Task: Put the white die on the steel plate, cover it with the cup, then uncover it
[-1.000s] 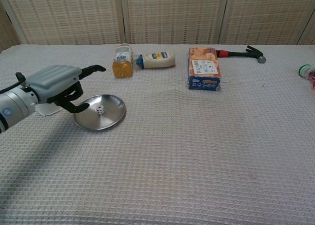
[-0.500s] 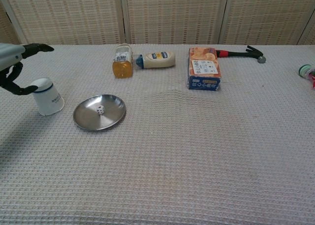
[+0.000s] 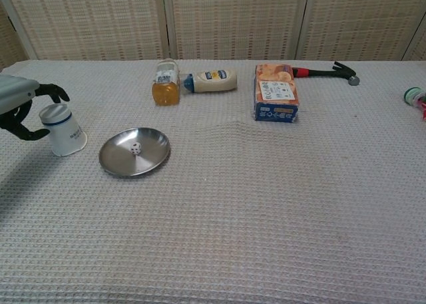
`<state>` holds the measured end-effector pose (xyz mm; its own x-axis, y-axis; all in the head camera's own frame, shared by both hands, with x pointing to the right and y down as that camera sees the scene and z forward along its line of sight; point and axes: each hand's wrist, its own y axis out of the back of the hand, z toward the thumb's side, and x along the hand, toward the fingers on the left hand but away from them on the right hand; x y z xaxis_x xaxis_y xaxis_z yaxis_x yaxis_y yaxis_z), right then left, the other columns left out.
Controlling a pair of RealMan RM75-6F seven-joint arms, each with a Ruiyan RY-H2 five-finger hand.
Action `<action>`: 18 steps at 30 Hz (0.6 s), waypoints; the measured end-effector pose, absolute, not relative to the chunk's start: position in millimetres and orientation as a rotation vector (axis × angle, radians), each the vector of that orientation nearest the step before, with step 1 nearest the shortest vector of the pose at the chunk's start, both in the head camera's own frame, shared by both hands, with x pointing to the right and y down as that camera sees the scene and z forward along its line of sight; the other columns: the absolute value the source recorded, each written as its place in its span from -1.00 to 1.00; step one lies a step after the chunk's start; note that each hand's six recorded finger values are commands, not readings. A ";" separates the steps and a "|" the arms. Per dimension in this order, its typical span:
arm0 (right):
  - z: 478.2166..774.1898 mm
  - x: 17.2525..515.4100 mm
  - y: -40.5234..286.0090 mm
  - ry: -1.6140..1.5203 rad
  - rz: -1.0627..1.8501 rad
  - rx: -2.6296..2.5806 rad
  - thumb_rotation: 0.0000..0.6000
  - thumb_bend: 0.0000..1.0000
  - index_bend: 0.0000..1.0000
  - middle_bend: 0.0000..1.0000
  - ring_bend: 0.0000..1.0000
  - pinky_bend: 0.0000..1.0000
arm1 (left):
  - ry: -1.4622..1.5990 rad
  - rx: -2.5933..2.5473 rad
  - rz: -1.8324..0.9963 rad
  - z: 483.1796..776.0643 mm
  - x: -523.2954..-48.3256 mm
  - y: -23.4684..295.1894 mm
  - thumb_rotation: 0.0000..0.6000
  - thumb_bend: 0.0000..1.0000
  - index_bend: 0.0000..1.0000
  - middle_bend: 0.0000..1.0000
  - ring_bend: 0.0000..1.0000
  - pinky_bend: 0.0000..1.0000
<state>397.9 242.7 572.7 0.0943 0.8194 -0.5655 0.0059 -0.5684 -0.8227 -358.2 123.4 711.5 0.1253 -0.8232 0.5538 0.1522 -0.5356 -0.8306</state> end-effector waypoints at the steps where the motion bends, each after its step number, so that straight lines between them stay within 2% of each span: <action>1: 572.7 398.1 242.5 -0.819 1.548 -1.705 1.00 -0.66 -1.00 -1.00 -1.00 -1.00 | 0.667 -1.599 -1.525 712.2 -356.7 123.5 1.00 -0.32 -0.51 -0.47 -0.05 0.69; 4: 572.8 398.7 242.2 -0.820 1.551 -1.704 1.00 -0.66 -1.00 -1.00 -1.00 -1.00 | 0.659 -1.595 -1.521 715.2 -354.5 123.1 1.00 -0.32 -0.49 -0.47 0.00 0.72; 8: 572.7 399.7 241.4 -0.823 1.554 -1.701 1.00 -0.66 -1.00 -1.00 -1.00 -1.00 | 0.647 -1.580 -1.534 718.7 -356.3 121.5 1.00 -0.32 -0.37 -0.45 0.06 0.74; 11: 573.3 400.3 241.0 -0.823 1.557 -1.699 1.00 -0.66 -1.00 -1.00 -1.00 -1.00 | 0.653 -1.572 -1.532 719.1 -357.7 120.3 1.00 -0.31 -0.27 -0.34 0.08 0.74; 14: 574.8 400.1 240.9 -0.818 1.560 -1.701 1.00 -0.66 -1.00 -1.00 -1.00 -1.00 | 0.660 -1.572 -1.526 718.9 -358.6 119.4 1.00 -0.30 -0.17 -0.15 0.13 0.75; 18: 575.7 399.7 241.1 -0.815 1.562 -1.701 1.00 -0.66 -1.00 -1.00 -1.00 -1.00 | 0.663 -1.564 -1.511 717.7 -359.3 118.1 1.00 -0.29 -0.09 -0.04 0.17 0.75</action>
<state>399.7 241.1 575.7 0.0842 0.8160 -0.5718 0.0016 -0.5740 -0.8189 -359.3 118.1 717.7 0.1327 -0.8373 0.5304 0.1770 -0.5065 -0.8439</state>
